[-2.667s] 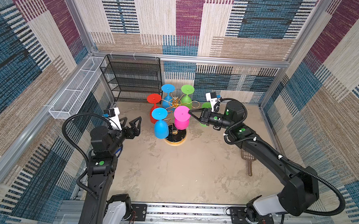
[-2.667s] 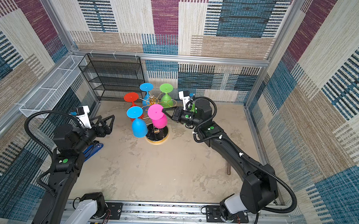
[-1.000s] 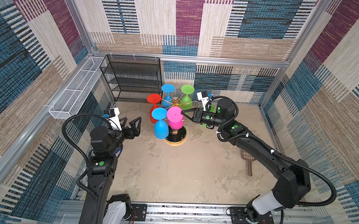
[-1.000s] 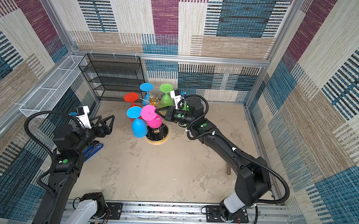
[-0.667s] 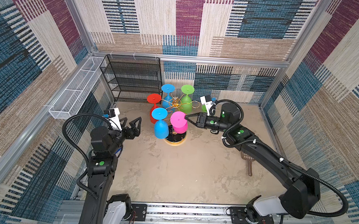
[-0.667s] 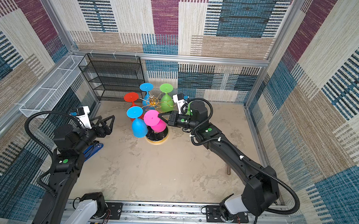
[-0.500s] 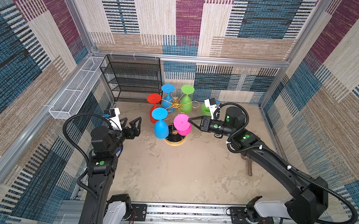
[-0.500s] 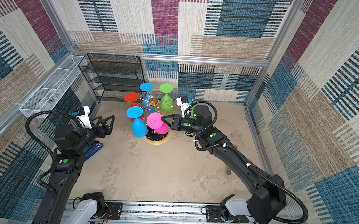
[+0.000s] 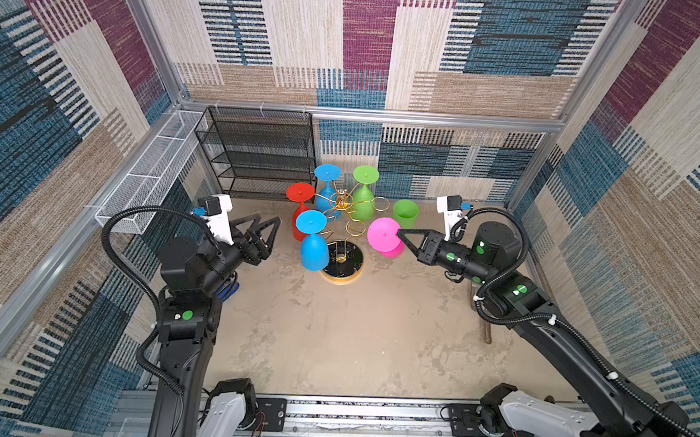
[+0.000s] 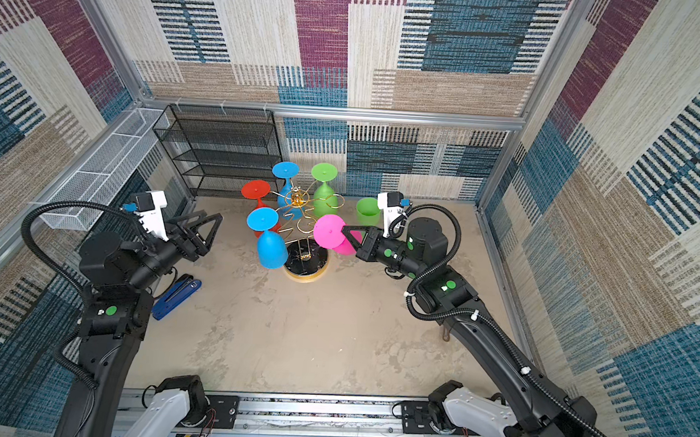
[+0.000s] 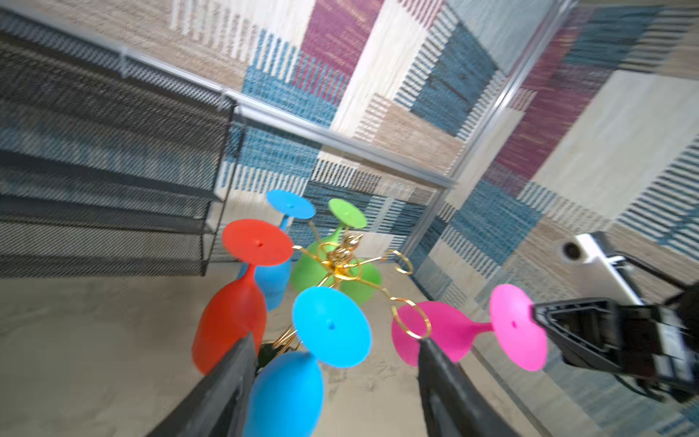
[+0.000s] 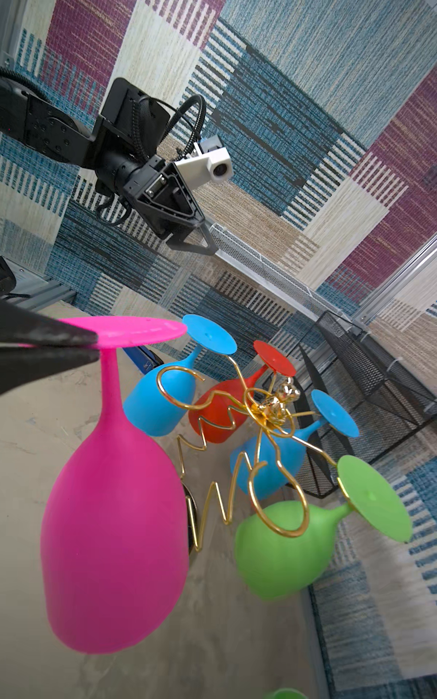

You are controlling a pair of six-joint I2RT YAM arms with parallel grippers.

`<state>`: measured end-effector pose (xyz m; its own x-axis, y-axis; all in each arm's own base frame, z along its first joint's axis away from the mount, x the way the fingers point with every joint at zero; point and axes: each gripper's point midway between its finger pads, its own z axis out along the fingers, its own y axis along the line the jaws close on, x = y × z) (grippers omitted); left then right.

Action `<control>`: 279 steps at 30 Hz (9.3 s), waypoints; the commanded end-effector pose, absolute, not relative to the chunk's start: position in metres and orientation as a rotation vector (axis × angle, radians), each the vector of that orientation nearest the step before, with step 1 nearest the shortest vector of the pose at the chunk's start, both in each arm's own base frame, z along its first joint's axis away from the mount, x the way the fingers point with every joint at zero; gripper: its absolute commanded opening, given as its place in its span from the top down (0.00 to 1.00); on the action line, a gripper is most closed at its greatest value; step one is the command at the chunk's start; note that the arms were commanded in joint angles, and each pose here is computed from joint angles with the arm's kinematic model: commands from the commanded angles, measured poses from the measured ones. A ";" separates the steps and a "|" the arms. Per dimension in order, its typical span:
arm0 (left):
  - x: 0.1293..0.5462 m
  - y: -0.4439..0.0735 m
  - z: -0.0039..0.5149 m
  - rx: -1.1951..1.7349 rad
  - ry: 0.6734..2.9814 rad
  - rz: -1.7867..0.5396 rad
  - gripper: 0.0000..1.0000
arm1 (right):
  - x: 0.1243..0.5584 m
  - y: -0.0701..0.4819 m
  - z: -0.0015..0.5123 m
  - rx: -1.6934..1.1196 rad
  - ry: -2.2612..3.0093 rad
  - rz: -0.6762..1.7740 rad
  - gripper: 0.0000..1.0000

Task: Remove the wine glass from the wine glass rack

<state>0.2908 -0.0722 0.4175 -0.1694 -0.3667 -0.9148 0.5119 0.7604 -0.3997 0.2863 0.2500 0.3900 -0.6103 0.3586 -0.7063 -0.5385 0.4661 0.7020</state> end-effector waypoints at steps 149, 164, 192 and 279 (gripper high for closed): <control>0.333 -0.235 0.489 0.761 1.129 -0.806 0.48 | 0.298 0.261 0.383 -0.750 1.858 0.662 0.51; 0.318 -0.258 0.462 1.075 0.764 -0.481 0.49 | 0.285 0.283 0.371 -0.825 1.869 0.835 0.55; 0.314 -0.271 0.445 1.200 0.627 -0.458 0.70 | 0.290 0.310 0.349 -0.879 1.932 0.981 0.58; 0.363 -0.192 0.427 0.413 1.466 -0.665 0.48 | 0.340 0.204 0.448 -0.258 1.614 0.769 1.00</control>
<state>0.3612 -0.2029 0.4230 -0.0481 -0.1834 -0.9819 0.6831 0.7112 -0.1663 0.3333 0.2258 0.4416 -0.2369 0.2490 -0.9391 -0.6239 0.7020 0.3435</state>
